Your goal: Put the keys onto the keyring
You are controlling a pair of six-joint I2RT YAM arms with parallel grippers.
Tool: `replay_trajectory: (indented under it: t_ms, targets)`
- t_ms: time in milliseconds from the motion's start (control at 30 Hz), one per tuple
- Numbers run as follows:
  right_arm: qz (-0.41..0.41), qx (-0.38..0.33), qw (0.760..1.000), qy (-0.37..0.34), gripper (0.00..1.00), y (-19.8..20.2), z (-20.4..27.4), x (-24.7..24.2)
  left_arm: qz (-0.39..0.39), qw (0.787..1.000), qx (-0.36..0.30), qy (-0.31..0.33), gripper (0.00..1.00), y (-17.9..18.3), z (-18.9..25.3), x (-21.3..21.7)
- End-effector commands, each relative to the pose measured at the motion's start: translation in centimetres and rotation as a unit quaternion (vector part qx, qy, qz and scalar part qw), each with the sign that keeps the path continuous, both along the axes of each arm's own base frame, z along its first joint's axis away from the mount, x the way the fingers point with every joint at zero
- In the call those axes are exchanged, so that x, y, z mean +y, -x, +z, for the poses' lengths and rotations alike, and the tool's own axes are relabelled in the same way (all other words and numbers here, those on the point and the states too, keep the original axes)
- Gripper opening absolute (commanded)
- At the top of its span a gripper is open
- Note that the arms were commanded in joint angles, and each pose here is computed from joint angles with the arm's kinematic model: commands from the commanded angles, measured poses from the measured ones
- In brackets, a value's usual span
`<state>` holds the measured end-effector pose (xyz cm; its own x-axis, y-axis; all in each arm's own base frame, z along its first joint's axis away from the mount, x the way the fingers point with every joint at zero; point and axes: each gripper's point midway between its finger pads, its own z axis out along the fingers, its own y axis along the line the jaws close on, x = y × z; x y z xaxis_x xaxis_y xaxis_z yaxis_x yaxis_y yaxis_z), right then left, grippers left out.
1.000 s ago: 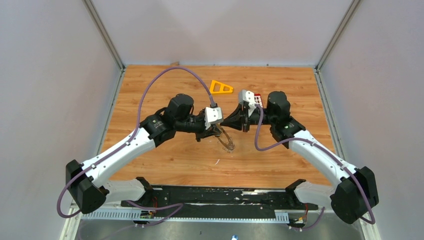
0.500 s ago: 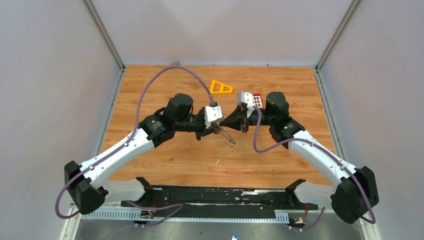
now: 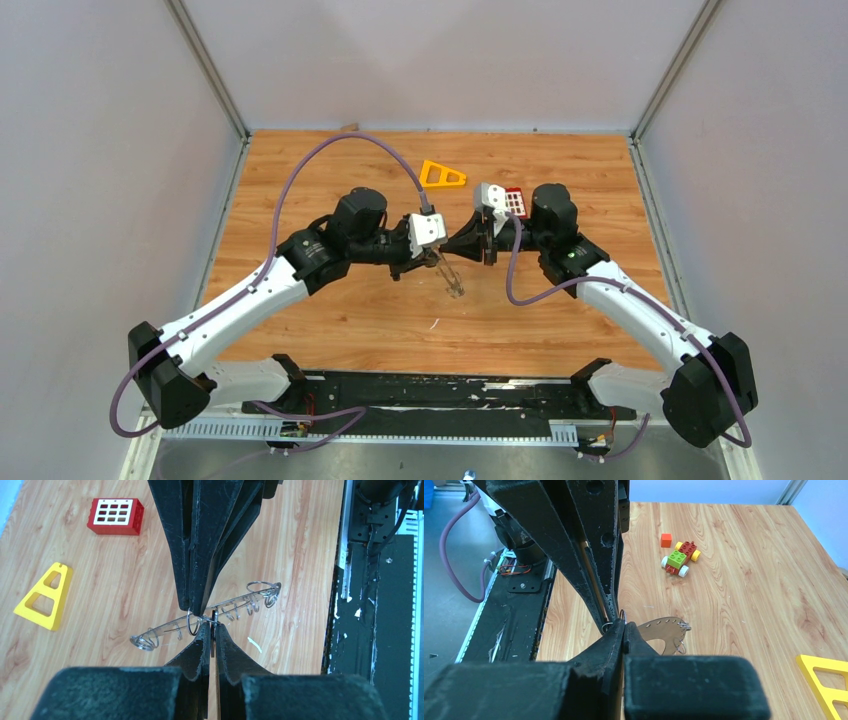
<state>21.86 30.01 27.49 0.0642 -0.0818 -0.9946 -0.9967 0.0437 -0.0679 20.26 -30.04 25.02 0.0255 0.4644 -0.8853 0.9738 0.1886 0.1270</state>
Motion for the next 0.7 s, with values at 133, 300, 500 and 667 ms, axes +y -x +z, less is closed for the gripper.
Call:
replay_trajectory:
  t_ms: [133, 300, 500, 667]
  targets:
    - [0.021, -0.019, 1.0, -0.009, 0.0, 1.0, 1.1, 0.2, 0.0, 0.999, -0.046, 0.004, 0.08, -0.4, 2.0, 0.7]
    - [0.019, -0.022, 1.0, -0.009, 0.0, 0.9, 1.2, 0.1, 0.0, 0.999, -0.043, -0.005, 0.09, -0.2, 1.5, 1.1]
    - [0.02, -0.021, 1.0, -0.007, 0.0, 0.9, 1.1, 0.1, -0.002, 0.999, -0.039, -0.012, 0.1, -0.1, 1.0, 1.1]
    - [0.019, -0.025, 0.999, -0.007, 0.0, 0.9, 1.1, 0.1, -0.007, 0.999, -0.031, -0.021, 0.1, 0.2, 0.1, 1.3]
